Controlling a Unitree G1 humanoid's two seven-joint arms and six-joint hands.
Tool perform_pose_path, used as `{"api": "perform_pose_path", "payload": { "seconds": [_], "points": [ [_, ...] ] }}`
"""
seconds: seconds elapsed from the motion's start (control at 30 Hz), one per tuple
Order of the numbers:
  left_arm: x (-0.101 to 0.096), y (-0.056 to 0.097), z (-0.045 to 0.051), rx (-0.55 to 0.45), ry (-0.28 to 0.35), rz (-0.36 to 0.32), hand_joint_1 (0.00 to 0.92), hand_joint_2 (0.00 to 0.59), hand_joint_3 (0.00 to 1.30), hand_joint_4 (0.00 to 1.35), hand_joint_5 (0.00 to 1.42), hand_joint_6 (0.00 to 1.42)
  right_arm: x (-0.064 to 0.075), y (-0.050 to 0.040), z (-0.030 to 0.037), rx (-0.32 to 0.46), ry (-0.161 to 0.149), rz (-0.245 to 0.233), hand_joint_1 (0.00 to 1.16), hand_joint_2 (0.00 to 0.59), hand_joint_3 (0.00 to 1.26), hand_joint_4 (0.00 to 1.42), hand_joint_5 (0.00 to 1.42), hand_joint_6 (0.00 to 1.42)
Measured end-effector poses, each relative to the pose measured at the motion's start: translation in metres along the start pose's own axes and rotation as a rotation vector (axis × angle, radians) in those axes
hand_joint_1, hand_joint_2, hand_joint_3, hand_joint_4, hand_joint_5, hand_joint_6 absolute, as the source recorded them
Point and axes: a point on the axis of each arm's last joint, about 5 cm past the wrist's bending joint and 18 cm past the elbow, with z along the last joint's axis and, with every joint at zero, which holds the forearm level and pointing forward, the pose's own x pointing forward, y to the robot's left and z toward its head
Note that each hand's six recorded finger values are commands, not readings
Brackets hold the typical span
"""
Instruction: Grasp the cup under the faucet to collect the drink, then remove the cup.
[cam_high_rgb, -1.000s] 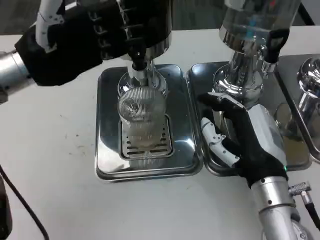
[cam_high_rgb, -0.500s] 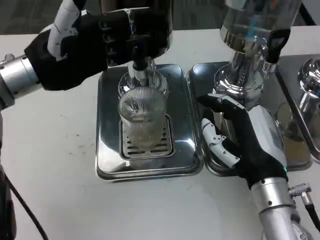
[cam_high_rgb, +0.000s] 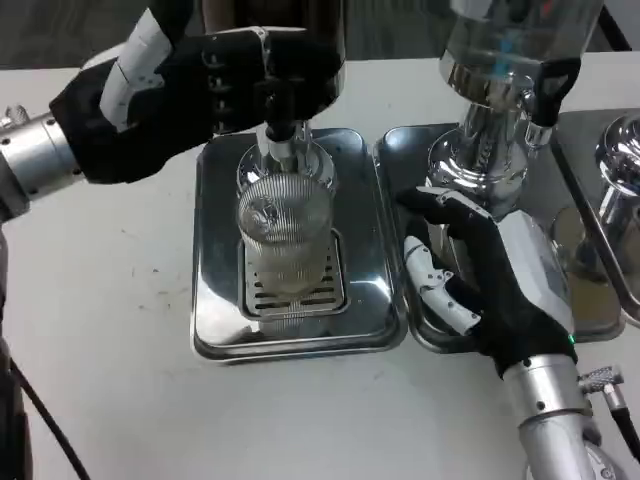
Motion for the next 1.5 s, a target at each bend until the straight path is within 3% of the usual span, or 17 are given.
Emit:
{"api": "perform_pose_path", "payload": {
  "seconds": [0.43,1.5],
  "points": [
    [0.001,-0.002,0.0012,0.057,-0.003,-0.013,0.000,0.058,0.30,0.17,0.20,0.16,0.000,-0.0006,0.0002,0.000,-0.001,-0.002,0.39,0.494,0.37,0.32,0.28,0.28],
    [0.000,-0.012,0.0067,0.319,-0.019,-0.011,0.000,0.050,0.30,0.17,0.19,0.18,0.001,-0.0048,0.0020,0.001,-0.010,0.002,0.39,0.494,0.36,0.32,0.28,0.27]
  ]
}}
